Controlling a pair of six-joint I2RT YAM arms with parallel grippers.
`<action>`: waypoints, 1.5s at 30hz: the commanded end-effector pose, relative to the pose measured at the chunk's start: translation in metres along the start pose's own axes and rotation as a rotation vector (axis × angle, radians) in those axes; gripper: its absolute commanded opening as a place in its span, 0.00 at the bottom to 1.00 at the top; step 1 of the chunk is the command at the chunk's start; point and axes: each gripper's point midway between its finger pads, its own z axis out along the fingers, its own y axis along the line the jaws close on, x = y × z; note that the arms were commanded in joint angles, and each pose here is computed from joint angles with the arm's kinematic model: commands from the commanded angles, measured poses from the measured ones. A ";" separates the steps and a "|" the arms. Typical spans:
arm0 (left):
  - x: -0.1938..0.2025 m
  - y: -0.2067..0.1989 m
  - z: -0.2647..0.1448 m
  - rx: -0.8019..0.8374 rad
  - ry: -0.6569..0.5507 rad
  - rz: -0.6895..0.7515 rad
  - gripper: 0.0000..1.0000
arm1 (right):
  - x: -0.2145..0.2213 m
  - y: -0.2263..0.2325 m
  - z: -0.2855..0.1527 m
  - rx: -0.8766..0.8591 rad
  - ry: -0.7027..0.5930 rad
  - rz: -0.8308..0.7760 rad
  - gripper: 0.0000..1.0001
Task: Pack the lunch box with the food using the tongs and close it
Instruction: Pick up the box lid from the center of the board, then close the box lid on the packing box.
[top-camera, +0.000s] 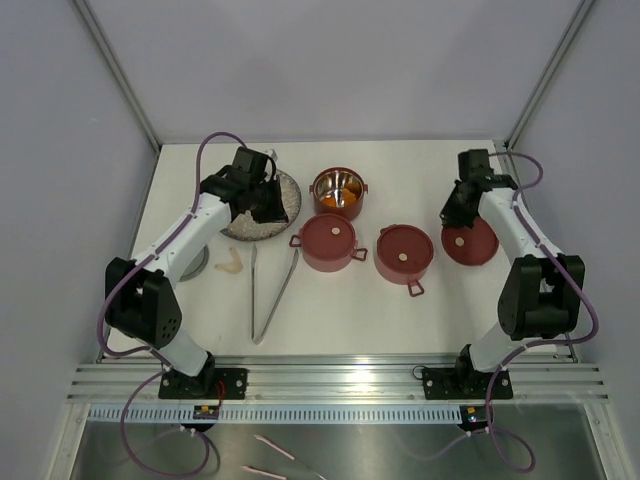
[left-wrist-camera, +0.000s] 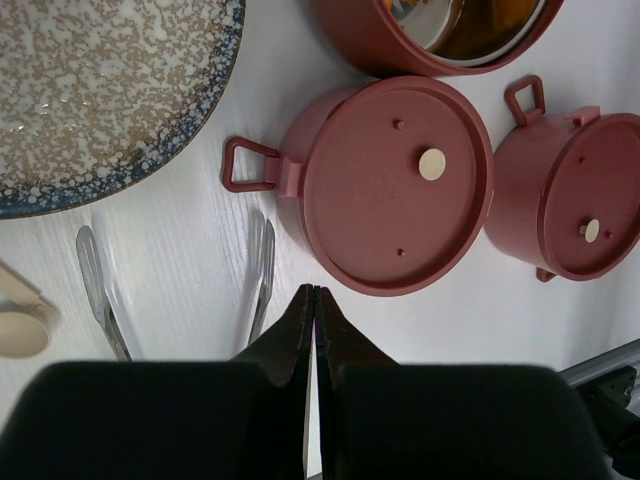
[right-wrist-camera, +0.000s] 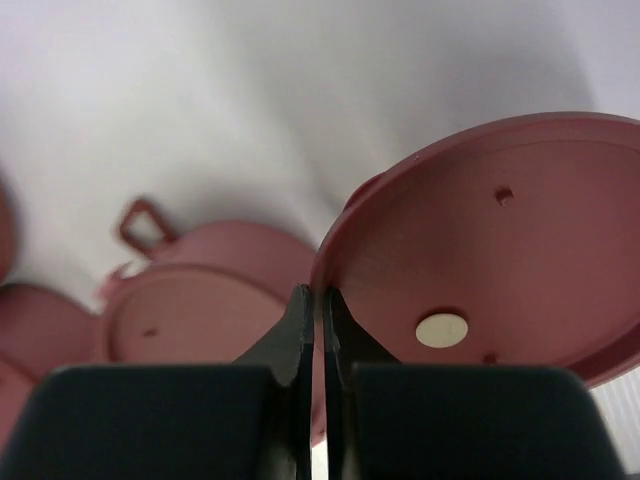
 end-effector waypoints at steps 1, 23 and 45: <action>-0.021 -0.016 -0.006 0.081 -0.039 -0.024 0.00 | -0.025 0.049 -0.047 -0.022 -0.128 -0.202 0.00; -0.027 0.025 -0.038 -0.017 -0.103 -0.078 0.00 | 0.011 0.362 -0.039 -0.559 -0.282 -0.648 0.00; -0.015 0.028 -0.038 -0.009 -0.089 -0.085 0.00 | 0.090 0.381 0.004 -0.525 -0.145 -0.750 0.00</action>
